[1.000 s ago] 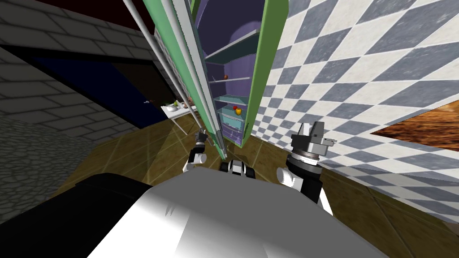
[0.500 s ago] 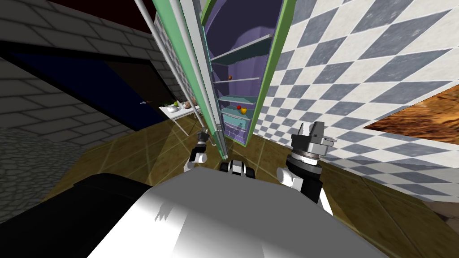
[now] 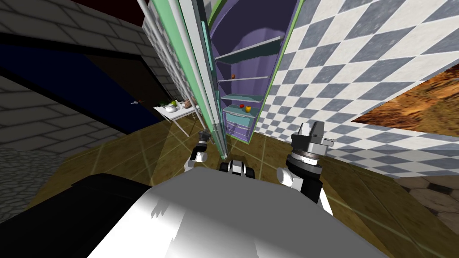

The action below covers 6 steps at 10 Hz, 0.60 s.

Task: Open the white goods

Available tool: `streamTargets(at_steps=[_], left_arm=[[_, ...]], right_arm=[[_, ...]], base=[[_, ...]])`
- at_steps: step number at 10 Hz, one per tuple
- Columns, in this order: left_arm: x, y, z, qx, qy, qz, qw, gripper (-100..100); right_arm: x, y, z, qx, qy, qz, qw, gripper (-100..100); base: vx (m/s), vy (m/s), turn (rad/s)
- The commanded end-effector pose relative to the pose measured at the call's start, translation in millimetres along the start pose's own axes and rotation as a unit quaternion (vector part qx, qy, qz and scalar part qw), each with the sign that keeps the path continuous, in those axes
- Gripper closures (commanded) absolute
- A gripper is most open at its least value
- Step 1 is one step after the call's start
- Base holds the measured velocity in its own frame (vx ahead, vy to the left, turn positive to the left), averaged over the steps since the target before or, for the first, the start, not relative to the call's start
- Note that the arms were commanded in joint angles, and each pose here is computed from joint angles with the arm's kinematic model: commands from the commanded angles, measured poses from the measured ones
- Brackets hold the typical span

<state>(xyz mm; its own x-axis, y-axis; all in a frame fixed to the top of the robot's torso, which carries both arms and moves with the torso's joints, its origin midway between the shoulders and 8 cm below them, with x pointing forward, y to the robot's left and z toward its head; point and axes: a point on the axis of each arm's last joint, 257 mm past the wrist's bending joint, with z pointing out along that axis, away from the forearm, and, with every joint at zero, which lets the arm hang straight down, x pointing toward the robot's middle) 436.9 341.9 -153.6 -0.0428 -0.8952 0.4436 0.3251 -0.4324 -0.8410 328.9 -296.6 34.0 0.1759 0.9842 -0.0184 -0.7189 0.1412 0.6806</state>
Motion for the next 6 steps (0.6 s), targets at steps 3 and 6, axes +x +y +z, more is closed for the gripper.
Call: streamTargets(at_steps=[3,6], left_arm=[[-21.3,32.1,-11.5,-0.016,-0.032,-0.011,0.9993,-100],[-31.9,47.8,-18.3,-0.023,-0.048,-0.017,0.9984,-100]], right_arm=[[0.0,0.0,0.0,0.0,0.0,0.0,1.0,0],[0.0,0.0,0.0,0.0,0.0,0.0,1.0,0]], base=[[0.01,-0.021,0.006],[0.005,0.001,0.006]])
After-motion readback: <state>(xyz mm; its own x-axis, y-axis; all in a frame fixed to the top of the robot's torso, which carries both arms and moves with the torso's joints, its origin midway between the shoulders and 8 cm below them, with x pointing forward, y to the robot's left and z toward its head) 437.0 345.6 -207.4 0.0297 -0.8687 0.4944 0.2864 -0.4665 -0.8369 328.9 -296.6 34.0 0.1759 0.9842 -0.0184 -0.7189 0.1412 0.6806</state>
